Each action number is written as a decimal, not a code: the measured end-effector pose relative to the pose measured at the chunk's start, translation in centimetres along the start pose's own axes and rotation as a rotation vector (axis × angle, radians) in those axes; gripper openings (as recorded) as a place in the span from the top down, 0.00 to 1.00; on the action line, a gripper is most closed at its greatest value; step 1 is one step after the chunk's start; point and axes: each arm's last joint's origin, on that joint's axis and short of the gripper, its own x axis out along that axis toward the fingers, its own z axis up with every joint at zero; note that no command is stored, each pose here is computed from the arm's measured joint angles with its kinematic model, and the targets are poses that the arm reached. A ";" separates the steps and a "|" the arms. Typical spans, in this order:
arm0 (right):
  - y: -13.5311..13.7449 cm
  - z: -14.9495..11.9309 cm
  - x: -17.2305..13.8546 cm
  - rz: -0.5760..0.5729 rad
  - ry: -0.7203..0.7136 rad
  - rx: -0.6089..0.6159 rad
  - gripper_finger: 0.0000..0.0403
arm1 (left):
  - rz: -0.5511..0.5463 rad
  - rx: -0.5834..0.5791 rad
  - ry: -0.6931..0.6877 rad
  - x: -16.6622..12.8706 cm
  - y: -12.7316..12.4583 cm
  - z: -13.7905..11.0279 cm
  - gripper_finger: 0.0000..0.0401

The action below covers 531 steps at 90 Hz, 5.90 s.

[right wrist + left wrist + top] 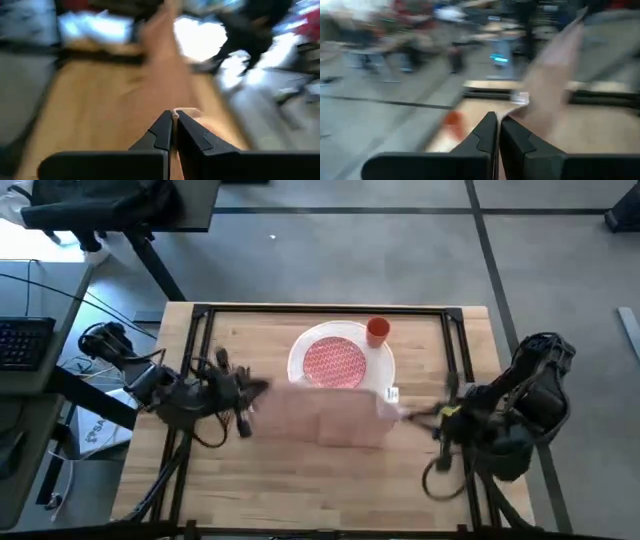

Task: Set table place
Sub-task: Fold the napkin

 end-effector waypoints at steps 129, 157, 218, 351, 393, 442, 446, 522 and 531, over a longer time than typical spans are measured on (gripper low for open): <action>-16.1 -17.3 14.3 -0.550 0.564 -0.072 1.00 | 0.419 0.419 0.894 16.0 10.9 -13.5 1.00; -14.6 -19.7 15.3 -0.490 0.574 -0.201 1.00 | 0.379 0.439 0.882 15.8 9.3 -16.7 1.00; -8.0 -19.3 13.4 -0.293 0.456 -0.354 1.00 | 0.303 0.263 0.854 11.9 3.7 -19.8 0.93; -7.9 -18.9 13.8 -0.281 0.408 -0.315 1.00 | 0.329 -0.657 1.036 15.3 19.8 -27.4 0.68; -7.9 -18.9 13.8 -0.275 0.406 -0.338 1.00 | 0.323 -0.594 0.975 15.6 20.0 -26.8 0.97; -7.9 -18.9 13.8 -0.276 0.408 -0.330 1.00 | 0.309 -0.565 0.874 13.5 19.5 -23.5 1.00; -7.9 -18.9 13.8 -0.275 0.407 -0.329 1.00 | 0.300 -0.566 0.876 13.3 19.0 -23.2 1.00; -0.8 -19.9 9.6 -0.073 0.244 -0.140 1.00 | 0.122 -0.669 0.627 5.1 3.2 -18.2 1.00; -0.2 -20.1 9.1 -0.029 0.249 -0.094 1.00 | 0.119 -0.686 0.639 4.6 1.8 -18.8 1.00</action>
